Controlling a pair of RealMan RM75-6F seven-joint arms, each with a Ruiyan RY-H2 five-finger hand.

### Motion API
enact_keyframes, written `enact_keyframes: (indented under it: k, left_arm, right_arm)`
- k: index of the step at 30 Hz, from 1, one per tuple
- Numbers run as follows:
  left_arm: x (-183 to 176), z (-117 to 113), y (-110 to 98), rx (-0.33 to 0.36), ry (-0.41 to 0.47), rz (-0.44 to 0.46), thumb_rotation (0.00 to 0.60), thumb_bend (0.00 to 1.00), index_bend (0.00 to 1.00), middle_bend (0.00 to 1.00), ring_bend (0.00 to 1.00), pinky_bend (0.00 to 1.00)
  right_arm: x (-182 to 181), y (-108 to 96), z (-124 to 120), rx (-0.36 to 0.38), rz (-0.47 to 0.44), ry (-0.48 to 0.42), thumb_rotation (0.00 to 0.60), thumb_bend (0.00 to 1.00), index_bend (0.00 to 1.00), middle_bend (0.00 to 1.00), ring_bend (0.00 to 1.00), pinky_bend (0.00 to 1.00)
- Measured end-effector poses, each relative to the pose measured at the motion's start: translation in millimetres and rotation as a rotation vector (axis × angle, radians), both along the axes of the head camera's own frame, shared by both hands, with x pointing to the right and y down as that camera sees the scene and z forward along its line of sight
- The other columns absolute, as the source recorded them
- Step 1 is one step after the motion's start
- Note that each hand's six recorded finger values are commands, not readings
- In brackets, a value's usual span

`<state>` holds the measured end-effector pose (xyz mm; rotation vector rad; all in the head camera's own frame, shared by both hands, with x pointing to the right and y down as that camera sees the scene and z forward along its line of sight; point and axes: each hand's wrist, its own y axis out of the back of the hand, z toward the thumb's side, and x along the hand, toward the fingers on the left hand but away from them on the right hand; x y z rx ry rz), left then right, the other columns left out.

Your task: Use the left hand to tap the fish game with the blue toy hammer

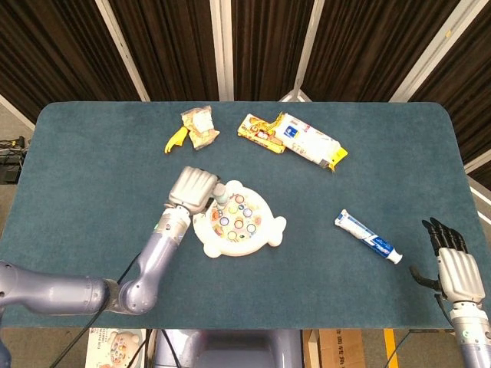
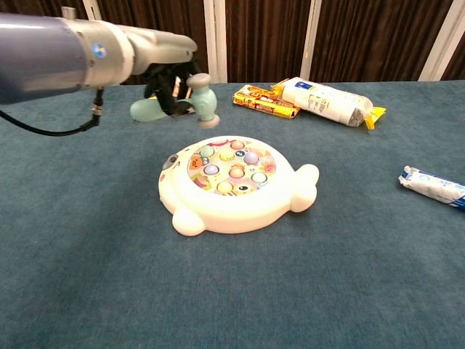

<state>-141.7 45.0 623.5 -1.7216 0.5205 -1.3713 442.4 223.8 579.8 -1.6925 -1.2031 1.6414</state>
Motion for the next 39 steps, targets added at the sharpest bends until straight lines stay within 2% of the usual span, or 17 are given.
enact_keyframes:
  k: [4, 9, 15, 18, 24, 32, 39]
  left_arm:
    - [-45, 3, 9, -0.007, -0.027, -0.032, 0.6, 0.84, 0.64, 0.58, 0.45, 0.58]
    - [-91, 17, 32, -0.038, -0.041, -0.057, 0.6, 0.84, 0.64, 0.57, 0.45, 0.58]
    - [-133, 33, 53, -0.064, -0.029, -0.09, 0.6, 0.84, 0.64, 0.57, 0.45, 0.58]
    - [-145, 42, 61, -0.073, -0.045, -0.069, 0.6, 0.84, 0.63, 0.57, 0.45, 0.58]
    - [-155, 58, 72, -0.08, -0.062, -0.011, 0.6, 0.84, 0.63, 0.57, 0.45, 0.57]
    - [-156, 79, 85, -0.096, -0.057, 0.019, 0.6, 0.83, 0.62, 0.57, 0.44, 0.57]
    - [-152, 89, 91, -0.096, -0.046, 0.03, 0.6, 0.74, 0.58, 0.53, 0.42, 0.54]
  right_arm:
    - [-2, 1, -1, 0.004, -0.011, 0.006, 0.6, 0.31, 0.0, 0.0, 0.0, 0.0]
    - [-2, 1, -1, 0.005, -0.013, 0.011, 0.6, 0.31, 0.0, 0.0, 0.0, 0.0]
    - [-3, 2, -1, 0.004, -0.013, 0.012, 0.6, 0.31, 0.0, 0.0, 0.0, 0.0]
    - [-3, 2, 0, 0.003, -0.012, 0.013, 0.6, 0.31, 0.0, 0.0, 0.0, 0.0]
    - [-3, 2, 0, 0.003, -0.012, 0.014, 0.6, 0.31, 0.0, 0.0, 0.0, 0.0]
    - [-2, 2, 0, 0.001, -0.008, 0.014, 0.6, 0.31, 0.0, 0.0, 0.0, 0.0]
    - [-2, 2, 0, 0.001, -0.006, 0.014, 0.6, 0.31, 0.0, 0.0, 0.0, 0.0]
